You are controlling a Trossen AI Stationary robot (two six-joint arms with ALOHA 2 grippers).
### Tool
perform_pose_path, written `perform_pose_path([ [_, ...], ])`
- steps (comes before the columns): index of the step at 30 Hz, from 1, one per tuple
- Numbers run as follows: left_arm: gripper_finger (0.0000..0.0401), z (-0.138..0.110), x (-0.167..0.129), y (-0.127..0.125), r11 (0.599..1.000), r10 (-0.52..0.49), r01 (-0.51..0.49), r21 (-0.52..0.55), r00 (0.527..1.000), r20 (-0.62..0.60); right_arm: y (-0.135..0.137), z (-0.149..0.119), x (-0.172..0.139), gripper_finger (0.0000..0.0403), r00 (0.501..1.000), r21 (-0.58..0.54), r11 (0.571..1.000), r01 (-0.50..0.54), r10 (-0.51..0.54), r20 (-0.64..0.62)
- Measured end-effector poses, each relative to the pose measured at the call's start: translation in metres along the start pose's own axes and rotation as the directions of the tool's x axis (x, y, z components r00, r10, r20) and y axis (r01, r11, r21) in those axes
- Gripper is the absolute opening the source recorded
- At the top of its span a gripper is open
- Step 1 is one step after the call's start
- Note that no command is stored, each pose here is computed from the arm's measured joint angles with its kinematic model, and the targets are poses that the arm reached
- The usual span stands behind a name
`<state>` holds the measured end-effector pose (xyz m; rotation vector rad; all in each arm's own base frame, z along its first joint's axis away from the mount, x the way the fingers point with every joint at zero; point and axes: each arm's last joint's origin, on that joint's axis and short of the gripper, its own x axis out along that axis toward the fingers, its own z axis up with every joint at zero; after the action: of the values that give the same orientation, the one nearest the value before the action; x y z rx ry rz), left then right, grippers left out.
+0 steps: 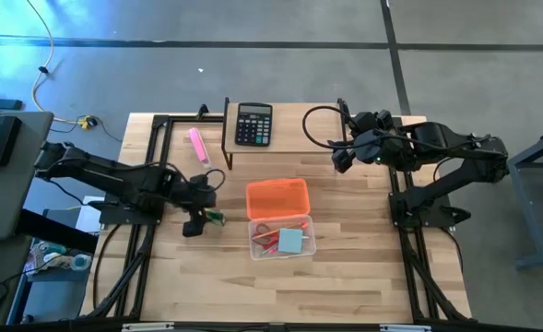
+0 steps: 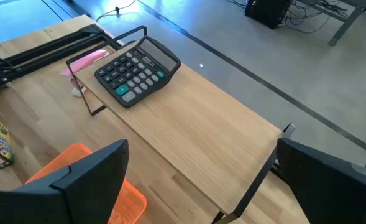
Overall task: Pack school essentials
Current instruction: Put the crayon box into the orange supply box
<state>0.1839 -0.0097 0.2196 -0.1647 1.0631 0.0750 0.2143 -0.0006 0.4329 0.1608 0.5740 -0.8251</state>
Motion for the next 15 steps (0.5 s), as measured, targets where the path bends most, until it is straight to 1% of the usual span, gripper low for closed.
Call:
perform_pose_path([
  [7,0.0229,0.002,0.015,0.000,0.999,0.033,-0.031,0.021,0.989,-0.146,0.000,0.000,0.000,0.0397,1.000,0.000,1.000,0.000,0.000,0.000],
  [15,0.0229,0.001,0.034,0.000,0.998,0.061,-0.052,0.040,0.966,-0.253,0.000,0.000,0.000,0.0397,1.000,0.000,1.000,0.000,0.000,0.000],
])
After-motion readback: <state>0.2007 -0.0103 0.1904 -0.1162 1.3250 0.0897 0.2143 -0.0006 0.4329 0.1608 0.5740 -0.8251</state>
